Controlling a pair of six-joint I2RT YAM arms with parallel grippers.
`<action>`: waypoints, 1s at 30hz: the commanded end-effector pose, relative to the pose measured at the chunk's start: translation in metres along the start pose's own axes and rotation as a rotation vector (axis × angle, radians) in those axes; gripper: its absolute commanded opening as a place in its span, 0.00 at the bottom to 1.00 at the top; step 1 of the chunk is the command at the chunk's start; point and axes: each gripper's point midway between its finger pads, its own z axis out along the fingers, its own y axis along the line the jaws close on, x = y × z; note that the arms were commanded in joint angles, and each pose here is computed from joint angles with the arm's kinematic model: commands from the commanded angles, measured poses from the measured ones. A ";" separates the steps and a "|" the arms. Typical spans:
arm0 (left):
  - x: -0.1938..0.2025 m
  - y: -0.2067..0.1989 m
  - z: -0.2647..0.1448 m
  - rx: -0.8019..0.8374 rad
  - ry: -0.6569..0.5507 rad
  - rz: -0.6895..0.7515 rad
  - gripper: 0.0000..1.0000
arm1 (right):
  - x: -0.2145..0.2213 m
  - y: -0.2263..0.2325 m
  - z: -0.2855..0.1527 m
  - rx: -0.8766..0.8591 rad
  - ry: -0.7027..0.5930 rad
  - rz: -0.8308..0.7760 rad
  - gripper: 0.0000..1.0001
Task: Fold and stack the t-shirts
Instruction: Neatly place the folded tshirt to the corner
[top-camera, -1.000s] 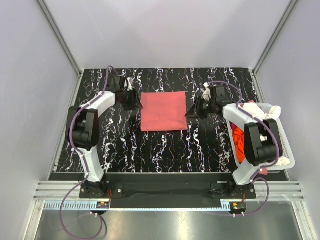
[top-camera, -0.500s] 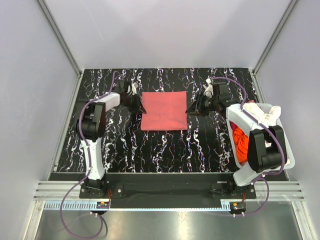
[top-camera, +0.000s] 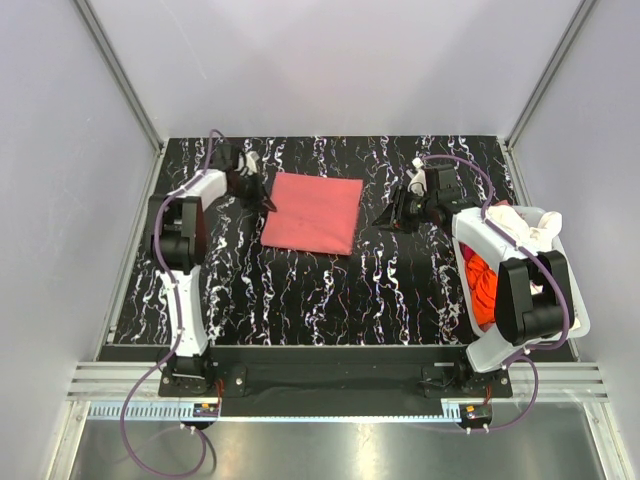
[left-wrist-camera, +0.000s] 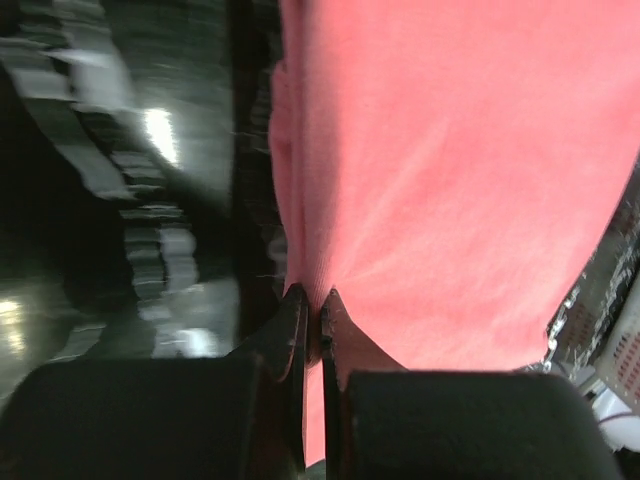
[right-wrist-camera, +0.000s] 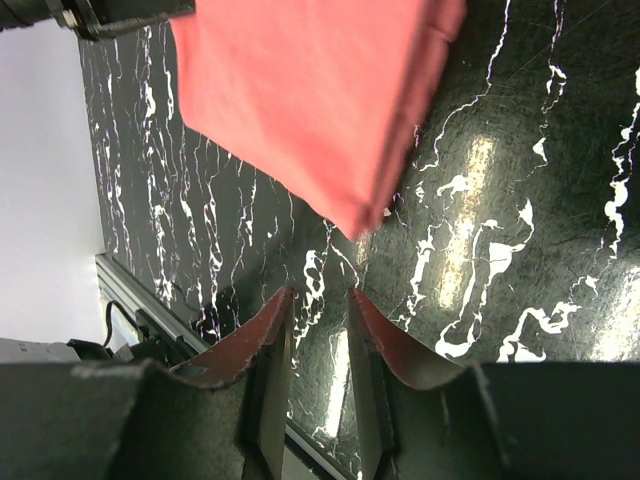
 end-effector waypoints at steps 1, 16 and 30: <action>-0.037 0.037 -0.020 -0.068 -0.060 -0.017 0.00 | -0.019 0.024 -0.016 -0.040 -0.071 -0.054 0.35; -0.139 0.175 -0.112 -0.421 -0.294 0.102 0.00 | -0.016 0.048 -0.038 -0.125 -0.110 -0.102 0.35; -0.206 0.232 -0.163 -0.461 -0.497 0.073 0.00 | -0.028 0.060 -0.039 -0.161 -0.125 -0.106 0.35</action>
